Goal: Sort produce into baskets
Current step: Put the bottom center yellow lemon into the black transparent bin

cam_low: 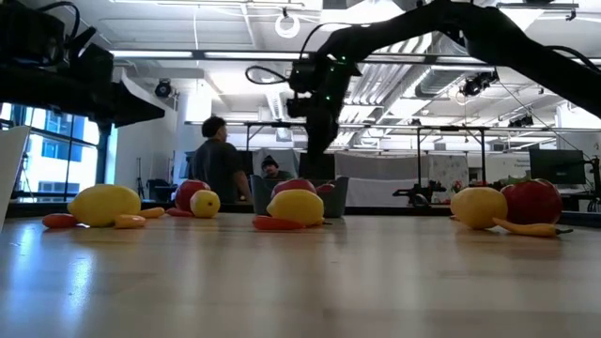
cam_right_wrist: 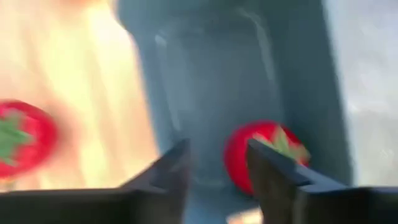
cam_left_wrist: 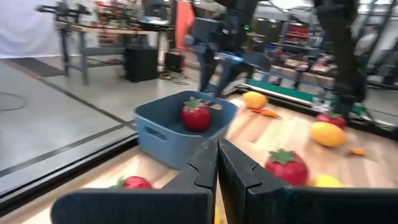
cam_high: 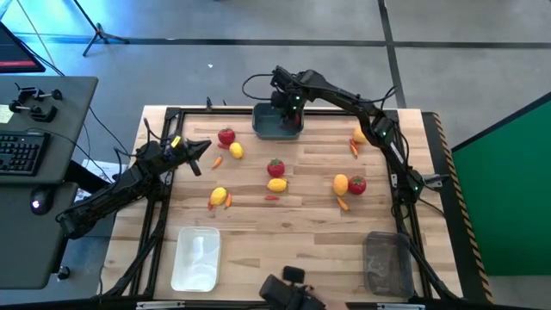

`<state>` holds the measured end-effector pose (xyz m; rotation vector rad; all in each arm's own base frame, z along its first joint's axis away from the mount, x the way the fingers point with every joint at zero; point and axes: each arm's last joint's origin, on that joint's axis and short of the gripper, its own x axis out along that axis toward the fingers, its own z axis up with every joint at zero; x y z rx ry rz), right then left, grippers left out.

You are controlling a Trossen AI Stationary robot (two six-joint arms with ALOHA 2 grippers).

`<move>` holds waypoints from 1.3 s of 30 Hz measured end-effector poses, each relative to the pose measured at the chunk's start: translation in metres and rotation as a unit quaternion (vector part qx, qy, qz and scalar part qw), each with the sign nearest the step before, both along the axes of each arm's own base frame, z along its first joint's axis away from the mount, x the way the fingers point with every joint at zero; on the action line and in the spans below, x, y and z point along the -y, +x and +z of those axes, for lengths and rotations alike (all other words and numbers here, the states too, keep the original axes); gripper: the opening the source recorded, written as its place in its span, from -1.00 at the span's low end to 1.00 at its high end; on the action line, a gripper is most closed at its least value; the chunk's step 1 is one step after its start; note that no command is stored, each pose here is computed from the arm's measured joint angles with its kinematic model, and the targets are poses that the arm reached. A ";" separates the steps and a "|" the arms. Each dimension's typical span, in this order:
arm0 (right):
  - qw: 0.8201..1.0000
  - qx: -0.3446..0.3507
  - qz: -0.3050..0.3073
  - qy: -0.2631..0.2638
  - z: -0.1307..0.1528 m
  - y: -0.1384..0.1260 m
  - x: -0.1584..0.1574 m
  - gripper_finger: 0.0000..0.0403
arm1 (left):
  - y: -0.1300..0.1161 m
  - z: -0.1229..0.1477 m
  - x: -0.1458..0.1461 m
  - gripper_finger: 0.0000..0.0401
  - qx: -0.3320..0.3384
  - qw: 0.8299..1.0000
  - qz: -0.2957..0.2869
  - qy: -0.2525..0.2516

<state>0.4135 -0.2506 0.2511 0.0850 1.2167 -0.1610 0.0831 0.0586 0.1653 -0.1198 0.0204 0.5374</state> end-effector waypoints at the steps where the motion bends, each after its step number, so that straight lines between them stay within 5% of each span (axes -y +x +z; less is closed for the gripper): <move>1: 1.000 0.011 0.009 0.007 0.000 0.004 -0.004 -0.54 | 0.000 0.000 0.000 -1.00 -0.001 1.000 -0.009 -0.002; 5: 0.997 0.055 0.042 0.019 0.002 0.020 -0.021 -0.95 | 0.001 0.002 0.001 -1.00 -0.017 0.999 -0.023 -0.014; 13: 0.982 0.181 0.061 -0.001 -0.025 0.072 -0.072 -0.98 | 0.007 -0.003 -0.002 -1.00 -0.052 0.997 -0.046 -0.041; 19: 0.972 0.221 0.075 0.000 -0.037 0.085 -0.108 -1.00 | 0.009 -0.009 -0.004 -1.00 -0.074 0.994 -0.045 -0.064; 29: 0.947 0.320 -0.001 -0.031 -0.054 0.042 -0.129 -1.00 | 0.011 -0.011 -0.004 -1.00 -0.078 0.992 -0.056 -0.085; 39: 0.944 0.325 0.028 -0.057 -0.008 -0.036 -0.169 -1.00 | 0.012 -0.009 -0.003 -1.00 -0.066 0.991 -0.079 -0.087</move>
